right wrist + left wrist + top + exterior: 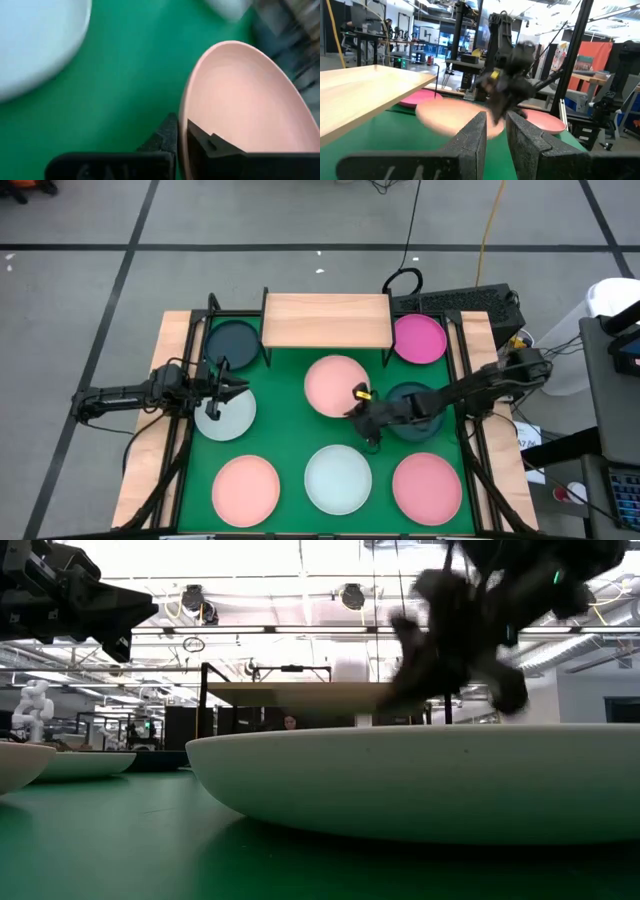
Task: Place and stack plates onto a shelf
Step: Put the top light orange plate on the shelf
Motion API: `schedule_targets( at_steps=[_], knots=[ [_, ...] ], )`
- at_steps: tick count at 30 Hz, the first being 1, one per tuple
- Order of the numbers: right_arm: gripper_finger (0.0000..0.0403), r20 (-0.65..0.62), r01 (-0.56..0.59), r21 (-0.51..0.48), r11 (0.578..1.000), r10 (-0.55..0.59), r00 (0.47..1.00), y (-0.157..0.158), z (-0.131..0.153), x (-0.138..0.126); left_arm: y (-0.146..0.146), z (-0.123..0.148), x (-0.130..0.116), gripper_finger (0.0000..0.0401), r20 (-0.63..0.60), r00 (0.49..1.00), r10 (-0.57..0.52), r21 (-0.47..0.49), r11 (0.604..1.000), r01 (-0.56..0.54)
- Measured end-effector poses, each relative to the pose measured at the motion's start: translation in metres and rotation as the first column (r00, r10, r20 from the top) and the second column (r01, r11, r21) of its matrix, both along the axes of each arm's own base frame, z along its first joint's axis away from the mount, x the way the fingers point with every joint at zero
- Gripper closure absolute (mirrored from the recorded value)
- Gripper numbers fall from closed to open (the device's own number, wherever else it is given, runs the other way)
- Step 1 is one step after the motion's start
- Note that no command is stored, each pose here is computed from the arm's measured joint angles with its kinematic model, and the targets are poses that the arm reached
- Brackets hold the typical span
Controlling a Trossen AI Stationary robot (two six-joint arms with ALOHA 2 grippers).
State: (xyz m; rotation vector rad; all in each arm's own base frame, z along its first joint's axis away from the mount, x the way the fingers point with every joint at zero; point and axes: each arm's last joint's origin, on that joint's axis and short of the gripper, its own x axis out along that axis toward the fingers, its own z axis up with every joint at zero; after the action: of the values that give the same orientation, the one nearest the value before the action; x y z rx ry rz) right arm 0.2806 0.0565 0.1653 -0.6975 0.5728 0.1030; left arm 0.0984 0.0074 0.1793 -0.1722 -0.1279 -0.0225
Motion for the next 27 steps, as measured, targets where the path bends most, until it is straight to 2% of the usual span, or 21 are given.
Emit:
schedule_targets(
  at_steps=[3, 5, 7, 9, 11, 13, 15, 21, 23, 27],
  knots=[
    [0.0400, 0.188, -0.037, 0.022, 0.999, 0.032, 0.982, 0.005, 0.035, -0.005, 0.000, 0.000, 0.000, 0.0324, 0.000, 1.000, 0.000, 0.000, 1.000, 0.000],
    [0.0400, 0.314, -0.004, 0.027, 1.000, -0.005, 0.950, 0.003, 0.060, -0.012, 0.000, 0.000, 0.000, 0.0324, 0.000, 1.000, 0.000, 0.000, 1.000, 0.000],
    [0.0400, 0.420, 0.143, 0.002, 0.990, -0.130, 0.898, -0.010, 0.082, -0.019, 0.000, 0.000, 0.000, 0.0324, -0.001, 1.000, 0.000, -0.001, 1.000, 0.000],
    [0.0401, 0.482, 0.284, -0.020, 0.958, -0.240, 0.843, -0.032, 0.098, -0.026, 0.000, 0.000, 0.000, 0.0324, 0.001, 1.000, 0.000, 0.000, 1.000, 0.000],
    [0.0401, 0.517, 0.380, 0.006, 0.925, -0.328, 0.790, -0.059, 0.109, -0.031, 0.000, 0.000, 0.000, 0.0324, -0.002, 1.000, 0.000, 0.000, 1.000, 0.000],
    [0.0401, 0.512, 0.420, 0.060, 0.905, -0.389, 0.766, -0.083, 0.120, -0.033, 0.000, 0.000, 0.000, 0.0324, 0.000, 1.000, 0.000, 0.000, 1.000, 0.000],
    [0.0402, 0.466, 0.439, 0.092, 0.894, -0.428, 0.774, -0.104, 0.129, -0.032, 0.000, 0.000, 0.000, 0.0324, -0.001, 1.000, 0.000, 0.000, 1.000, 0.000],
    [0.0402, 0.290, 0.534, 0.086, 0.841, -0.534, 0.794, -0.143, 0.146, -0.017, 0.000, 0.000, 0.000, 0.0324, 0.000, 1.000, 0.000, 0.000, 1.000, 0.000],
    [0.0402, 0.208, 0.524, 0.123, 0.843, -0.538, 0.816, -0.149, 0.143, -0.014, 0.000, 0.000, 0.000, 0.0324, -0.001, 1.000, 0.000, -0.001, 1.000, 0.000],
    [0.0402, 0.080, 0.495, 0.159, 0.854, -0.511, 0.856, -0.154, 0.119, -0.006, 0.000, 0.000, 0.000, 0.0324, 0.000, 1.000, 0.000, 0.000, 1.000, 0.000]
  ],
)
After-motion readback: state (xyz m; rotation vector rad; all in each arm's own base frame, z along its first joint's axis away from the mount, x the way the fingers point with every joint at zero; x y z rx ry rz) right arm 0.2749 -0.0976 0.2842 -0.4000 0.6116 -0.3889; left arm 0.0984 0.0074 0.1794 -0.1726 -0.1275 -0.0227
